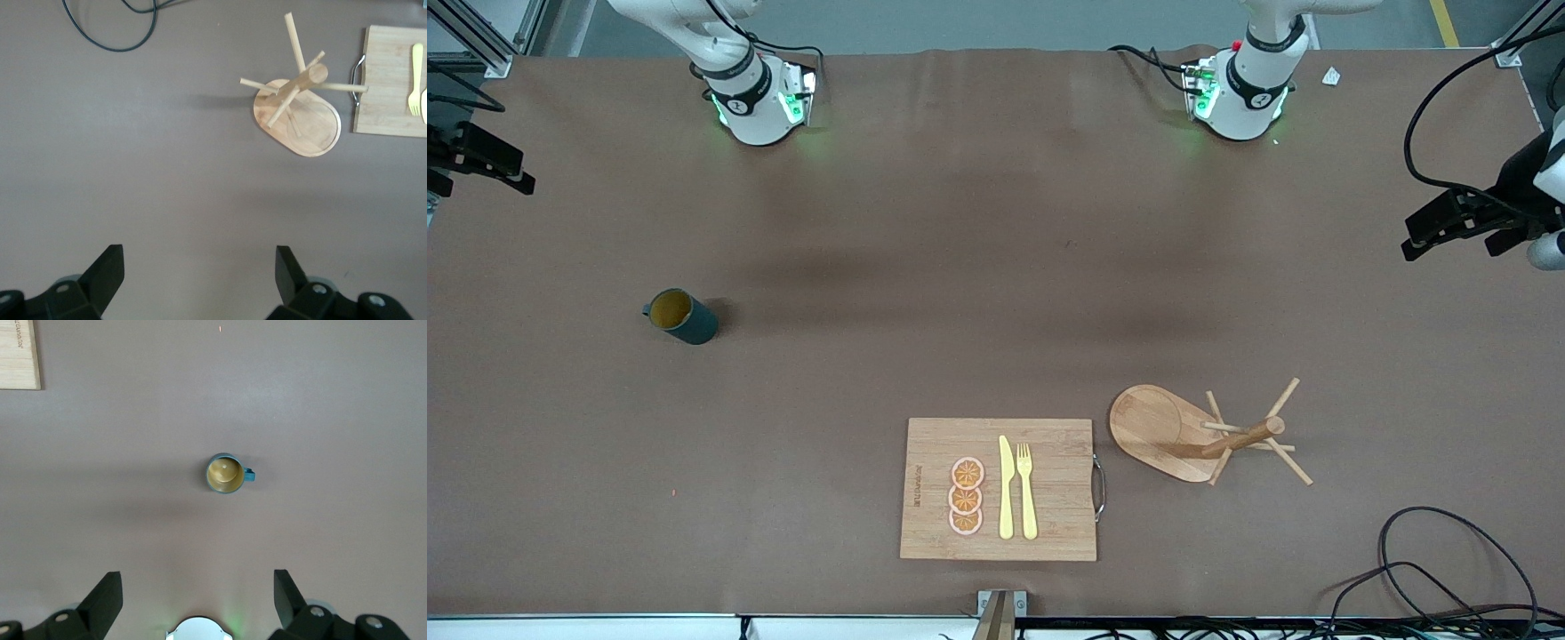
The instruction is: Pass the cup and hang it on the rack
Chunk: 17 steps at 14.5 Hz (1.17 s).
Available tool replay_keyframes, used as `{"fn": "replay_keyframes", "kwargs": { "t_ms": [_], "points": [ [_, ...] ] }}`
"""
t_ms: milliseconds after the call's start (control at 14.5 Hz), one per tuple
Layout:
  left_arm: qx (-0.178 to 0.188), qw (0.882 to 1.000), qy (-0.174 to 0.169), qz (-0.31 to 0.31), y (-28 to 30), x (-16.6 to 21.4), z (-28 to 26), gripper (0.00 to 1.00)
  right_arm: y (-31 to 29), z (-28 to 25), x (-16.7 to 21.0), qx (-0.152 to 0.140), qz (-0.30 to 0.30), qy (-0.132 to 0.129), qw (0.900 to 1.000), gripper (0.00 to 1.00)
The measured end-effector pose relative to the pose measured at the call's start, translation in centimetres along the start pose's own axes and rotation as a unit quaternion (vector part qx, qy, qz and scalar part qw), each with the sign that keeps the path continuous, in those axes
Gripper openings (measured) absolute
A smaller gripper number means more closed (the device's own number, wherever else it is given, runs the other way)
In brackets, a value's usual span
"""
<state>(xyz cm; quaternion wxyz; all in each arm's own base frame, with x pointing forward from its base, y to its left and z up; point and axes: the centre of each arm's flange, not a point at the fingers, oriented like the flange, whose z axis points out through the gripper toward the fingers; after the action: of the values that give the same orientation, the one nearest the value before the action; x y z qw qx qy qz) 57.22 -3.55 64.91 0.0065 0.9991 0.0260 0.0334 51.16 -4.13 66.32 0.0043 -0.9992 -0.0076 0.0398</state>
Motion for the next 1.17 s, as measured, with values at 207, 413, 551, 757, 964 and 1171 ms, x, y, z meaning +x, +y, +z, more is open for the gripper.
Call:
{"fn": "replay_keyframes", "kwargs": {
  "t_ms": [207, 413, 551, 757, 964, 1171],
  "points": [
    [-0.002, 1.0, 0.012, 0.014, 0.4, 0.2, -0.2, 1.0, 0.0, 0.0, 0.0, 0.0, 0.0, 0.0, 1.0, 1.0],
    [-0.002, 1.0, 0.013, 0.023, 0.6, 0.2, -0.2, 1.0, 0.0, 0.0, 0.0, 0.0, 0.0, 0.0, 1.0, 1.0],
    [-0.002, 1.0, 0.013, 0.021, 0.4, 0.3, -0.2, 1.0, 0.0, 0.0, 0.0, 0.0, 0.0, 0.0, 1.0, 1.0],
    [-0.001, 1.0, 0.006, 0.019, 0.3, 0.4, 0.5, 1.0, 0.0, 0.0, 0.0, 0.0, 0.0, -0.001, 1.0, 1.0],
    [0.001, 1.0, -0.007, 0.02, 0.4, 0.6, 1.9, 1.0, 0.0, 0.0, -0.1, 0.0, 0.0, -0.002, 1.0, 1.0],
    [0.002, 1.0, -0.026, 0.018, 0.9, 0.3, 2.5, 1.0, 0.0, 0.1, -0.1, 0.0, 0.0, -0.003, 1.0, 1.0]
  ]
}}
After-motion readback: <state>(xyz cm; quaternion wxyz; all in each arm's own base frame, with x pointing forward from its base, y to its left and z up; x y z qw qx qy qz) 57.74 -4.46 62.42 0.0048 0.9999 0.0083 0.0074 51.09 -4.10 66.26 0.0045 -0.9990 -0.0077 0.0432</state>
